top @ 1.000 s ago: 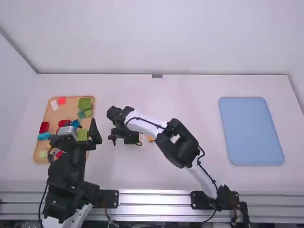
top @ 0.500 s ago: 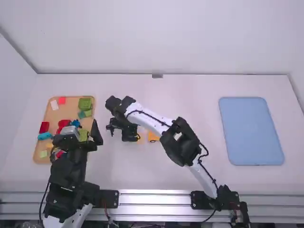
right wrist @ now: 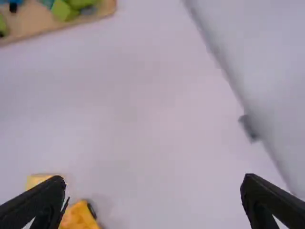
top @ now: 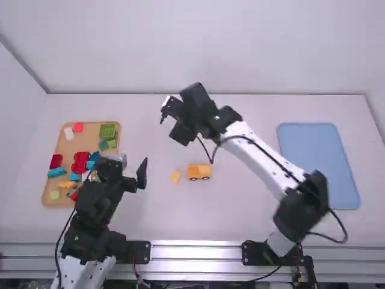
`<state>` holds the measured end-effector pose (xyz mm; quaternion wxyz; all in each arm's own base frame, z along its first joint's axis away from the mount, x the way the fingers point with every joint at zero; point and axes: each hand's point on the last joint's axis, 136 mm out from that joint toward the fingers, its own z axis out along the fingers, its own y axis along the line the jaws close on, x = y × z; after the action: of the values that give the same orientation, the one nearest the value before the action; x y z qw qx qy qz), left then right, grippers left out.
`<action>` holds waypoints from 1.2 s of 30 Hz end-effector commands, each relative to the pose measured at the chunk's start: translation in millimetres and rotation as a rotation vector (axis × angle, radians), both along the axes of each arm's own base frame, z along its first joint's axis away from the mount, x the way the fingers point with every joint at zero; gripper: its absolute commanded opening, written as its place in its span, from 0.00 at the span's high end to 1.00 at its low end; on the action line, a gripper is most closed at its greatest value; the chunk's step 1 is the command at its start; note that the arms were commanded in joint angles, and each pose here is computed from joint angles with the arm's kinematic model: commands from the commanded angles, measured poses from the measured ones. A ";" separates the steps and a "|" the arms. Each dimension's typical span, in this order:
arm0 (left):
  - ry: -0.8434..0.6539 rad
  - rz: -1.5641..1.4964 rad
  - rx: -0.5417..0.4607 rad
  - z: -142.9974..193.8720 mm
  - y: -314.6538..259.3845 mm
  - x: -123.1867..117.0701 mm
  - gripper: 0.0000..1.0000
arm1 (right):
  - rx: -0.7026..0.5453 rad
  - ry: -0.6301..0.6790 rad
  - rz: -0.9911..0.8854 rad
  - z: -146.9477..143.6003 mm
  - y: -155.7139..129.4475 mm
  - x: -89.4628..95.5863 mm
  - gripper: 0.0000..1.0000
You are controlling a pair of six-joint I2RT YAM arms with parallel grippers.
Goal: Assemble lego blocks to make yellow taxi
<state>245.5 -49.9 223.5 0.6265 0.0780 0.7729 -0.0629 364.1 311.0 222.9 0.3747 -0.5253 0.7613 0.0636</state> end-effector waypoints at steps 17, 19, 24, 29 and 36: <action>0.411 -0.634 0.175 -137.9 -102.0 42.6 0.05 | 0.619 -0.033 -0.082 -35.3 -129.2 -55.7 0.02; 0.538 -0.561 0.133 -149.5 -104.4 52.4 0.04 | 0.638 -0.017 -0.102 -34.8 -134.3 -53.9 0.02; 0.739 -0.486 0.268 -169.0 -109.7 56.2 0.07 | 0.636 -0.019 -0.106 -35.1 -135.8 -53.1 0.02; 0.940 -0.282 0.377 -194.7 -100.1 58.6 0.13 | 0.633 -0.016 -0.091 -35.4 -129.9 -56.0 0.02; 1.062 -0.268 0.392 -219.0 -96.5 47.4 0.32 | 0.626 -0.024 -0.112 -36.2 -132.8 -53.0 0.02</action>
<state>287.7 -150.0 3.5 0.1107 0.2636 0.9573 -0.0437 310.8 179.5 178.5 0.5193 -0.3442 0.7332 0.2726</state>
